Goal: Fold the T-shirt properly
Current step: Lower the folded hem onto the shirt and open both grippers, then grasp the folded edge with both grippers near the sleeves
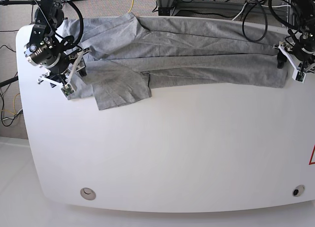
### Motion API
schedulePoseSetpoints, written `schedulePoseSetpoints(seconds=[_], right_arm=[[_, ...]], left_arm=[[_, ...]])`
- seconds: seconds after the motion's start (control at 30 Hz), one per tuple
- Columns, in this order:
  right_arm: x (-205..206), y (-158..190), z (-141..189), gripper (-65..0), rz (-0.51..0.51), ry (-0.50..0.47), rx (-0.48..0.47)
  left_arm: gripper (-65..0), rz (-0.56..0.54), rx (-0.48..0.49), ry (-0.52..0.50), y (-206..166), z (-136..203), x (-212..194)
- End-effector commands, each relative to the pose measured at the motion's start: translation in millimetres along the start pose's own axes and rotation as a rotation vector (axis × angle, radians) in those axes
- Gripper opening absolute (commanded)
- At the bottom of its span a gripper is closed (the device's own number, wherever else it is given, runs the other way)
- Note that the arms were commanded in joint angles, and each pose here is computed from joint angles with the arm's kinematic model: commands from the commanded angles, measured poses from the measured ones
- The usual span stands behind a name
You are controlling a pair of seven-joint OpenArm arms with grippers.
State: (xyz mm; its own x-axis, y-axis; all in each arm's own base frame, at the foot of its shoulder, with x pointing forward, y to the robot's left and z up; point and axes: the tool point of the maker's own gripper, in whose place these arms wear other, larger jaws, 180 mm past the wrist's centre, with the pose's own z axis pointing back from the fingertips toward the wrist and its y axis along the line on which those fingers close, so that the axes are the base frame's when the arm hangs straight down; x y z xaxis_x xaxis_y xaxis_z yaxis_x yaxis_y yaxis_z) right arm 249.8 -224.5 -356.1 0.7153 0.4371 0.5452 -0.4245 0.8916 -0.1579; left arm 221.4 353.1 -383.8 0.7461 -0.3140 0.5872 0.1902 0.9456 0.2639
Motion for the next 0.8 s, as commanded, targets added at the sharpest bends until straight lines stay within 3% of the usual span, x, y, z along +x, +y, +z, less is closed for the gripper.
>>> schedulePoseSetpoints(seconds=[0.0, 0.47, 0.53, 0.77], right_arm=[[14.6, -7.4, 5.4, -33.5, 0.013, -0.047, -0.018], [55.2, -9.5, -0.7, -32.6, -0.028, -0.179, -0.002], [71.9, -12.4, -9.2, -32.1, -0.068, -0.225, 0.010], [83.1, -8.1, -19.6, -31.2, -0.107, -0.244, 0.040]], left_arm=[[-24.7, -0.030, 0.024, -0.049, 8.5, 3.9, 19.7], [-27.2, -0.097, 0.053, -0.213, -6.4, 20.5, 85.2], [-30.5, -0.100, 0.035, -0.227, -19.9, 24.3, 88.2], [-33.8, -0.084, 0.017, -0.246, -27.9, 23.7, 91.1]])
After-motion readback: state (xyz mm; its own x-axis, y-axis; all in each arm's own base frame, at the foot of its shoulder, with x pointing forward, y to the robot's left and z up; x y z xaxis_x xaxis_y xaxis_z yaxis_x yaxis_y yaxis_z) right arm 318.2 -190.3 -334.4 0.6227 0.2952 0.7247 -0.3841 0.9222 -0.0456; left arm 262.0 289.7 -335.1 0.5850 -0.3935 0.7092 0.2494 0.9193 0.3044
